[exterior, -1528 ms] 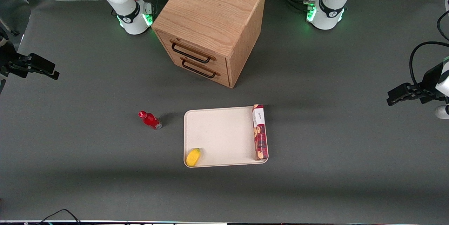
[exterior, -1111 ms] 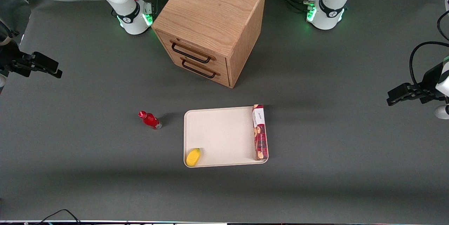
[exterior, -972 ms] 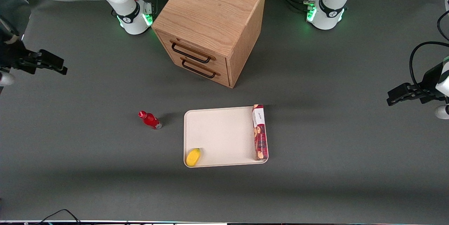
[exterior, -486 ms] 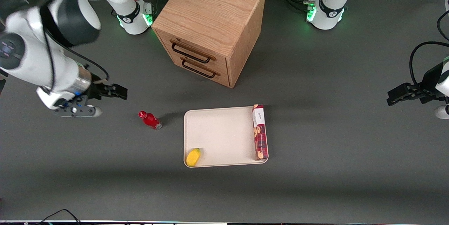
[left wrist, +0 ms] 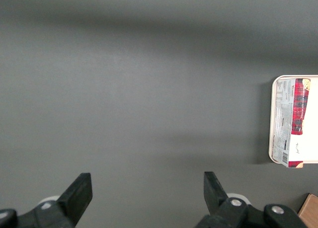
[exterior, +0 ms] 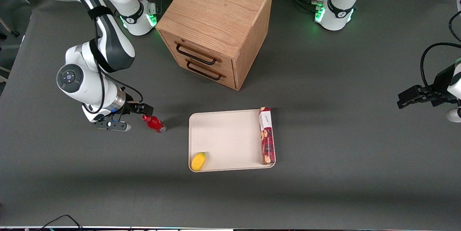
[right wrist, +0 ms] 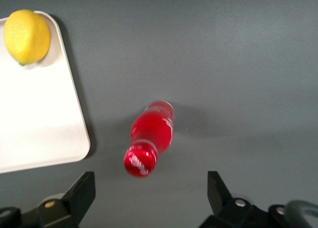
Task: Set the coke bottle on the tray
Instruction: 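Move the open right gripper down over the red Coca-Cola bottle, then close the right gripper on the bottle cap and lift it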
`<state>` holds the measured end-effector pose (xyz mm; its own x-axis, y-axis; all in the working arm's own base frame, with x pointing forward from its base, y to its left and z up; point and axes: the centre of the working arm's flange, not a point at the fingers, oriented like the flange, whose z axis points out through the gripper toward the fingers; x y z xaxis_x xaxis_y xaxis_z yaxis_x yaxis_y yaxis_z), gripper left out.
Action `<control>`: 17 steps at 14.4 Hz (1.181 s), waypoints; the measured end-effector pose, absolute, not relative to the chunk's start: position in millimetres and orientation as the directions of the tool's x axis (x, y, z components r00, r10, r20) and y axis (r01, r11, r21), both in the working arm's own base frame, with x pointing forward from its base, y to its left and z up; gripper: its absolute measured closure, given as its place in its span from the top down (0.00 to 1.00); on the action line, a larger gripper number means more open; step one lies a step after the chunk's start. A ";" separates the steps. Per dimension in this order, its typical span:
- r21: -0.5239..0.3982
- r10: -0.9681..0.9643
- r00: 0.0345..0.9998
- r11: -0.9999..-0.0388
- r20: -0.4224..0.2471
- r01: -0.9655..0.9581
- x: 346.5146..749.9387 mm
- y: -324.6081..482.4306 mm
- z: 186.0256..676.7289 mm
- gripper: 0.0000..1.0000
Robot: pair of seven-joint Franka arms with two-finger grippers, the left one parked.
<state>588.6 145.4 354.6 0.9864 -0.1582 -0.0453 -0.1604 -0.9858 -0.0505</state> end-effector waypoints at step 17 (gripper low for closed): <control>0.018 -0.148 0.988 -0.989 -0.054 -0.147 601.5 159.0 383.3 0.32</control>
